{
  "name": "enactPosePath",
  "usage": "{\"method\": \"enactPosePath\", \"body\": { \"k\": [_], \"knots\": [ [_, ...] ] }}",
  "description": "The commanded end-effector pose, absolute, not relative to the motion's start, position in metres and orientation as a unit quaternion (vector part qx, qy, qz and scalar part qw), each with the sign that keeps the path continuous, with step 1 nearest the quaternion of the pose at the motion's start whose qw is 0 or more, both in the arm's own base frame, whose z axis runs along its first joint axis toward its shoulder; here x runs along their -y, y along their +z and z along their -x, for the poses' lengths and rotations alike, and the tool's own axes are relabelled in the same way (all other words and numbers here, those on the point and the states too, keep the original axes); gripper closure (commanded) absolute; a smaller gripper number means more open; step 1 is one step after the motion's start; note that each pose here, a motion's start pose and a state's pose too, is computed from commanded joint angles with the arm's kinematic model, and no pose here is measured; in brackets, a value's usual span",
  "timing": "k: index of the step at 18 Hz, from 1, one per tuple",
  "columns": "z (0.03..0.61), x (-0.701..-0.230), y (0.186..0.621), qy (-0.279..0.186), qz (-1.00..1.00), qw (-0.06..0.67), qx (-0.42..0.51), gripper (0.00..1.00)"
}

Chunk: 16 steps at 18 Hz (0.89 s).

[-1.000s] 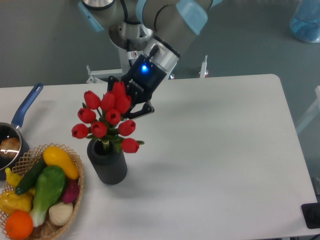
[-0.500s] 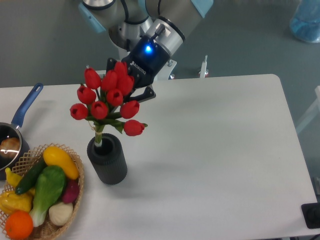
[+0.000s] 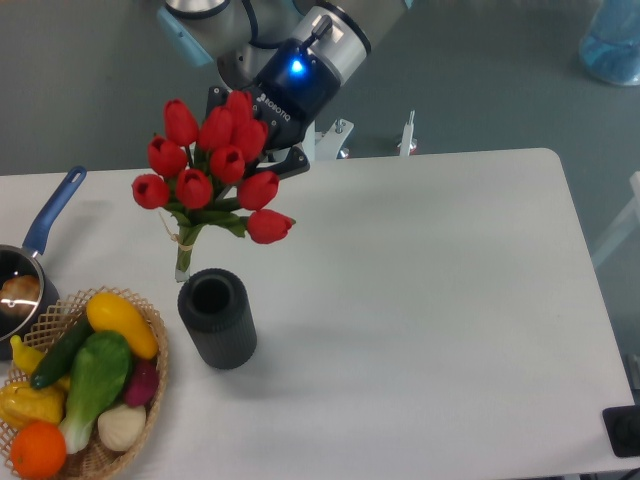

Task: Pick up the flowers from the vase
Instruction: 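Carry the tulip bunch up and away from the vase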

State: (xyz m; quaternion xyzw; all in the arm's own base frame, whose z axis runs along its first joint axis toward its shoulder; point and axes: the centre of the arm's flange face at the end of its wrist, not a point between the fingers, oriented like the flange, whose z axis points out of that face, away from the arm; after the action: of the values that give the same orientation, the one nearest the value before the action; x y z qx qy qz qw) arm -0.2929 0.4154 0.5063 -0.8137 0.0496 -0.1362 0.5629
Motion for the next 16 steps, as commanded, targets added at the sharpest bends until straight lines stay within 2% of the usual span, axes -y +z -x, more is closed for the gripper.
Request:
{"method": "enactPosePath", "body": {
  "k": [5, 12, 16],
  "knots": [
    [0.315, -0.403, 0.513, -0.127, 0.807, 0.575, -0.036, 0.78],
    [0.403, -0.365, 0.513, -0.076, 0.811, 0.579, 0.016, 0.78],
    [0.437, -0.355, 0.502, -0.04, 0.821, 0.57, 0.006, 0.78]
  ]
}}
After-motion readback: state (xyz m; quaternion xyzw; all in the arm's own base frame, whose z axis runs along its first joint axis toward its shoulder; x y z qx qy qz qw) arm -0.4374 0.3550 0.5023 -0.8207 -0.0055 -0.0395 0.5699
